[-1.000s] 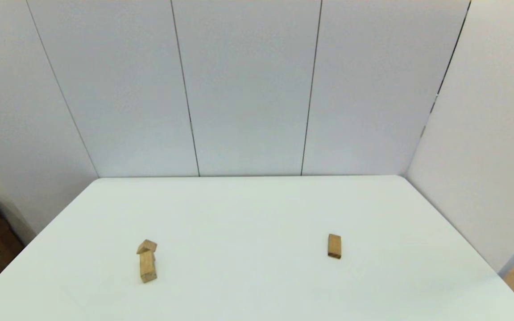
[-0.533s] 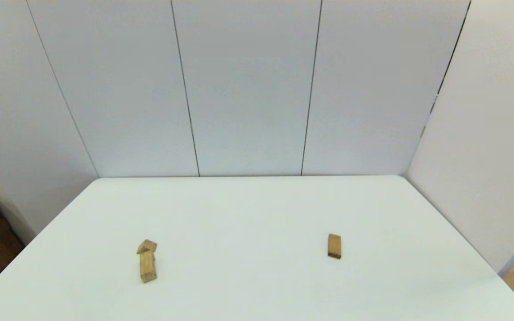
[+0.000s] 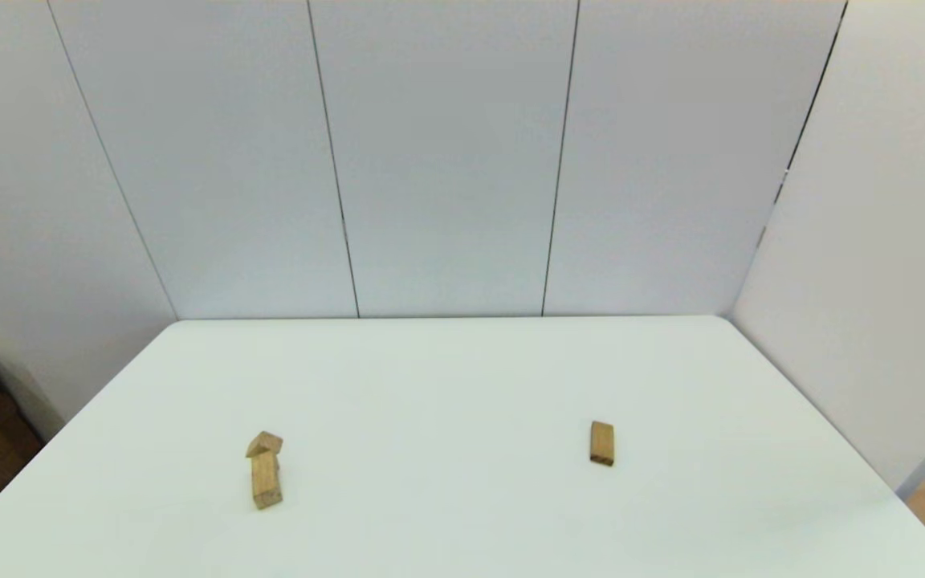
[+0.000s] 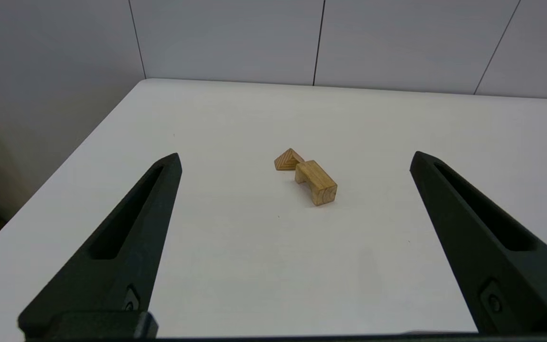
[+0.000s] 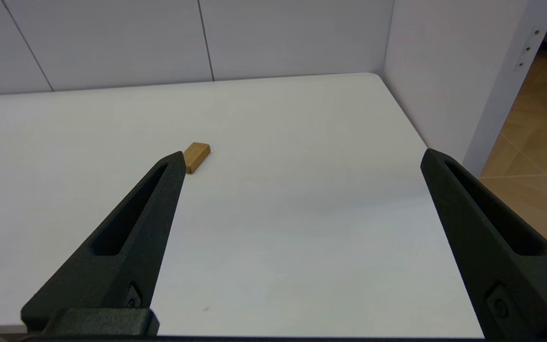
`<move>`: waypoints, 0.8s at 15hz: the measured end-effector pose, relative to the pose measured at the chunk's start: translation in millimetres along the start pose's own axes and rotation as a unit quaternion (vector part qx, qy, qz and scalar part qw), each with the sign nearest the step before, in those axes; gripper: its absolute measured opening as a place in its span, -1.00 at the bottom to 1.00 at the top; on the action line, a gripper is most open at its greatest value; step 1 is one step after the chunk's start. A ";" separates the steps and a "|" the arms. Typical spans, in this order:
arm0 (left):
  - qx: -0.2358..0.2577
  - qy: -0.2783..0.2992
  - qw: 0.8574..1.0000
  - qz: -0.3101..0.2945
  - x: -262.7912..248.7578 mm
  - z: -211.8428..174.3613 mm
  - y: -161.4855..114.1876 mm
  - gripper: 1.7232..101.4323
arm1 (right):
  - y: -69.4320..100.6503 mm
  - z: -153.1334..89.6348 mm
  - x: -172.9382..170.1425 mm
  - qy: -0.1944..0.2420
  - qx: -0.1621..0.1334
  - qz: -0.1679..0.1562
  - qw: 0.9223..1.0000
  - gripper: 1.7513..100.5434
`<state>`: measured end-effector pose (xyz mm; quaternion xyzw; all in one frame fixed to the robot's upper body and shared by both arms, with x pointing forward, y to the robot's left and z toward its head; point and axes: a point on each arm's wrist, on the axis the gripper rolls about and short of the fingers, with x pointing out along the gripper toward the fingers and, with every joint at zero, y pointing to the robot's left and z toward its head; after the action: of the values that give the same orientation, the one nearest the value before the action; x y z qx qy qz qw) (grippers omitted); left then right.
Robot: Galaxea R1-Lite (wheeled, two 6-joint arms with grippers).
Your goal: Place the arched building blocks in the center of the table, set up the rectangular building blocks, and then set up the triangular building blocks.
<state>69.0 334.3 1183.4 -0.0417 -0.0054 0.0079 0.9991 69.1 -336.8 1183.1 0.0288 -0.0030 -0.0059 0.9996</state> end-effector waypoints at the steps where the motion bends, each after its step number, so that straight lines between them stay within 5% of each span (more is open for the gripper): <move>1: 0.001 0.000 1.000 0.000 0.0 0.0 0.0 0.93 | 0.0 0.0 0.0 0.000 0.000 0.000 1.000 0.95; 6: -0.002 0.018 1.000 0.000 2.1 16.2 -1.5 0.93 | 0.0 0.0 0.0 0.000 0.000 0.000 1.000 0.95; 12: -0.001 0.089 0.996 -0.010 40.7 106.4 -10.8 0.93 | 0.0 0.0 0.0 0.000 0.000 0.000 1.000 0.95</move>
<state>108.6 333.0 1290.8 -0.0434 0.0833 -0.0060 0.9956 69.1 -336.8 1183.0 0.0288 -0.0028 -0.0060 0.9996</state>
